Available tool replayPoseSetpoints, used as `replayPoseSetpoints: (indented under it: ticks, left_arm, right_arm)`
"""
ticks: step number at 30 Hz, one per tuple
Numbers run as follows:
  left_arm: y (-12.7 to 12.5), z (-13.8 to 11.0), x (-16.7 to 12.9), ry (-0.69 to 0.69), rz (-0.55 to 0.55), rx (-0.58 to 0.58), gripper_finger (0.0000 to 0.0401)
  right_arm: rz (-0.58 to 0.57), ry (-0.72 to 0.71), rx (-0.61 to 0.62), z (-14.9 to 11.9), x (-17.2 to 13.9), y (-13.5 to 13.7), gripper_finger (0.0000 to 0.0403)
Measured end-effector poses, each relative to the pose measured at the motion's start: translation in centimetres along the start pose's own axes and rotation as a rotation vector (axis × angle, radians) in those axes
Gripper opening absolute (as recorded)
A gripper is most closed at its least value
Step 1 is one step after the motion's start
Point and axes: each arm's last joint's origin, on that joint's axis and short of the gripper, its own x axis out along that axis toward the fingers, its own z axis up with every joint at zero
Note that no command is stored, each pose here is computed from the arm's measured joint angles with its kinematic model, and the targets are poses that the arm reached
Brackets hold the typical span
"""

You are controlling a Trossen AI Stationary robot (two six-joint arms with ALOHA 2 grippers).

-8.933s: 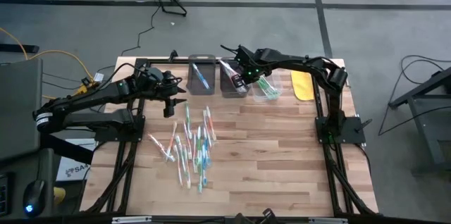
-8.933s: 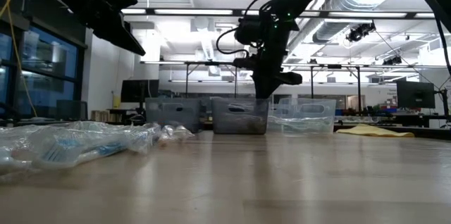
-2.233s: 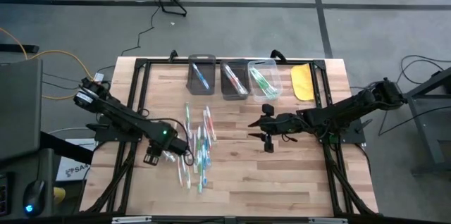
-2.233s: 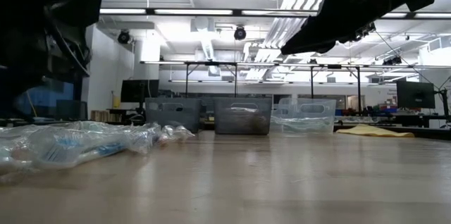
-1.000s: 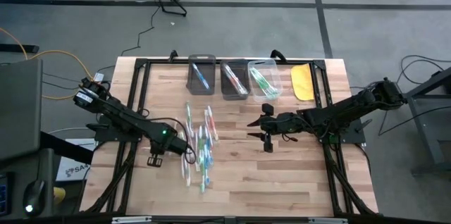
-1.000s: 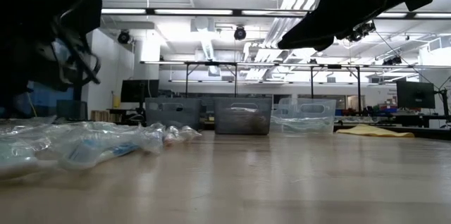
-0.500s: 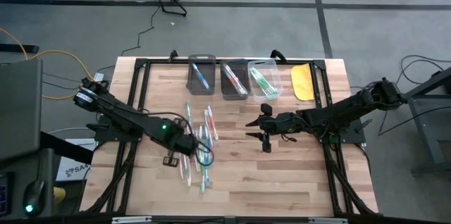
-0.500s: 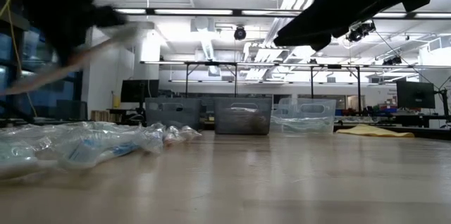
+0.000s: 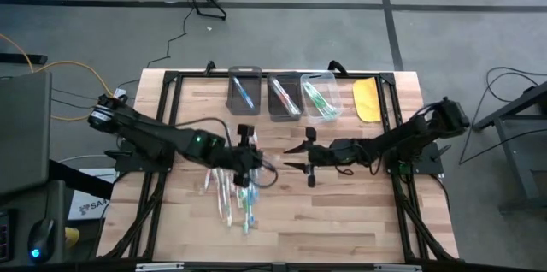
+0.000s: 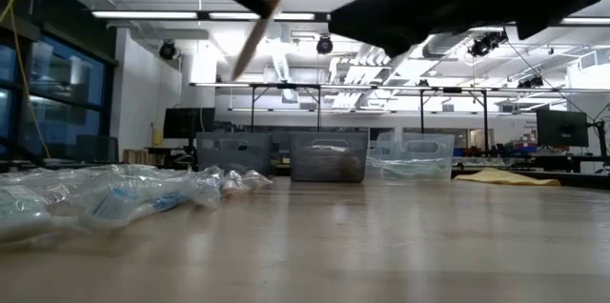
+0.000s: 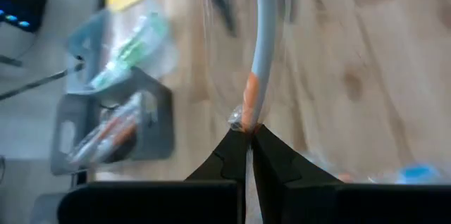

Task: Pick & Place Toothbrushes
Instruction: Put the orange toothbrush into the right black bin

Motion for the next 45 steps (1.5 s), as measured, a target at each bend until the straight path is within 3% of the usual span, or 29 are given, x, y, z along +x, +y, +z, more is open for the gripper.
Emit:
replayPoseSetpoints:
  ticks: [8,13,22,26,31,33,41,45]
  left_arm:
    - [3.2,1.6,0.0,-0.191,0.017,-0.04,0.0001]
    - [4.5,1.8,0.6,-0.243,-0.027,-0.053,0.0001]
    - [5.6,1.8,1.0,-0.28,-0.076,-0.071,0.0001]
    - [5.5,1.8,1.0,-0.283,-0.08,-0.071,0.0001]
    - [5.4,1.8,1.0,-0.279,-0.084,-0.068,0.0003]
    - [5.4,1.8,1.0,-0.277,-0.091,-0.074,0.001]
    - [5.3,1.3,1.1,-0.226,-0.078,-0.03,0.0074]
    - [5.9,0.9,-0.6,-0.193,0.01,-0.04,0.0114]
  right_arm:
    - [-0.07,-0.122,0.021,-1.2,1.5,-1.3,0.0146]
    - [-0.113,-0.21,0.027,-1.4,2.0,-2.3,0.0146]
    - [-0.104,-0.216,-0.004,0.0,3.6,-2.7,0.0144]
    - [-0.107,-0.212,-0.016,0.2,3.9,-2.8,0.0115]
    - [-0.104,-0.18,-0.021,-0.1,3.9,-2.7,0.004]
    - [-0.107,-0.175,-0.028,-0.1,3.9,-2.7,0.0019]
    - [-0.144,-0.089,0.064,-0.4,4.3,-3.0,0.0019]
    - [-0.186,0.021,0.063,-0.2,5.3,-3.1,0.0019]
